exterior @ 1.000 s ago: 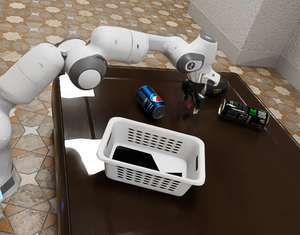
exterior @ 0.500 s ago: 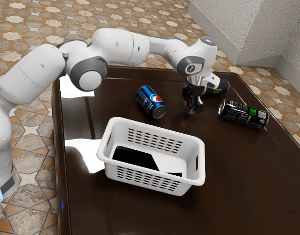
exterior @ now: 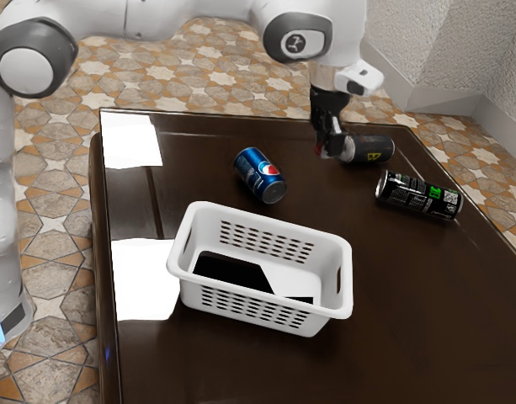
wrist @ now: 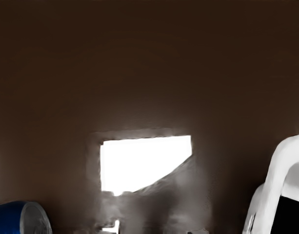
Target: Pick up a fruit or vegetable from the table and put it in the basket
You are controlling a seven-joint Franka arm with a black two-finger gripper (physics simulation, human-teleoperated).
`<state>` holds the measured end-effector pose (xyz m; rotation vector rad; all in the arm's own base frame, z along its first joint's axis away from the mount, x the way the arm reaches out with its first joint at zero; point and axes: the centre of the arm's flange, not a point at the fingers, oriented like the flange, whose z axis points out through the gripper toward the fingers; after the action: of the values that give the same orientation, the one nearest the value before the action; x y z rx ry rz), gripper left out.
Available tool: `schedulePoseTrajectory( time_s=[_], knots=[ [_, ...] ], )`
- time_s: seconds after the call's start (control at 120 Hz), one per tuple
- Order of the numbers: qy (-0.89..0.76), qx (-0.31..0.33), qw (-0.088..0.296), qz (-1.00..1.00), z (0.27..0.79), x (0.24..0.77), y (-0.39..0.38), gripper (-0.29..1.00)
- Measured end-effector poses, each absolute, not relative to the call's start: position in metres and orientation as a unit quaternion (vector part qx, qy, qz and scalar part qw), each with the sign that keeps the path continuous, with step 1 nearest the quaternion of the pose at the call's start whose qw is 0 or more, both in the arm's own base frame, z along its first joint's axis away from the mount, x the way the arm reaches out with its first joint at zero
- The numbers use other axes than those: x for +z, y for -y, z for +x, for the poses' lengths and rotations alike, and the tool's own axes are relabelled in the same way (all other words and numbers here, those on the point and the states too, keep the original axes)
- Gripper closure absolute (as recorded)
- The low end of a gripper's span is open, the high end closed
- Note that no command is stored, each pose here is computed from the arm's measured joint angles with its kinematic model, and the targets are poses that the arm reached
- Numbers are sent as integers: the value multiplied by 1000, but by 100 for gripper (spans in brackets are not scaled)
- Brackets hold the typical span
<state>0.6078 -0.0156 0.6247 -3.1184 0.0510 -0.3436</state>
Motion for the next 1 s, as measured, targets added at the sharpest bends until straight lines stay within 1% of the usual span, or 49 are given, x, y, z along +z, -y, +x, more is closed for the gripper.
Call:
schedulePoseTrajectory(
  time_s=[0.067, 0.167, 0.342, 0.417, 0.533, 0.792, 0.9, 1.0],
  knots=[
    [-40, -108, 6, -993, 576, 639, 46, 53],
    [-74, -99, 13, -992, 543, 643, 85, 54],
    [-61, -85, 24, -994, 507, 640, 76, 54],
    [-67, -83, 26, -994, 494, 639, 85, 54],
    [-78, -78, 26, -994, 484, 635, 99, 54],
    [-92, -72, 25, -993, 483, 629, 117, 54],
    [-99, -72, 23, -992, 483, 627, 123, 26],
    [-100, -71, 23, -992, 485, 624, 124, 13]
  ],
)
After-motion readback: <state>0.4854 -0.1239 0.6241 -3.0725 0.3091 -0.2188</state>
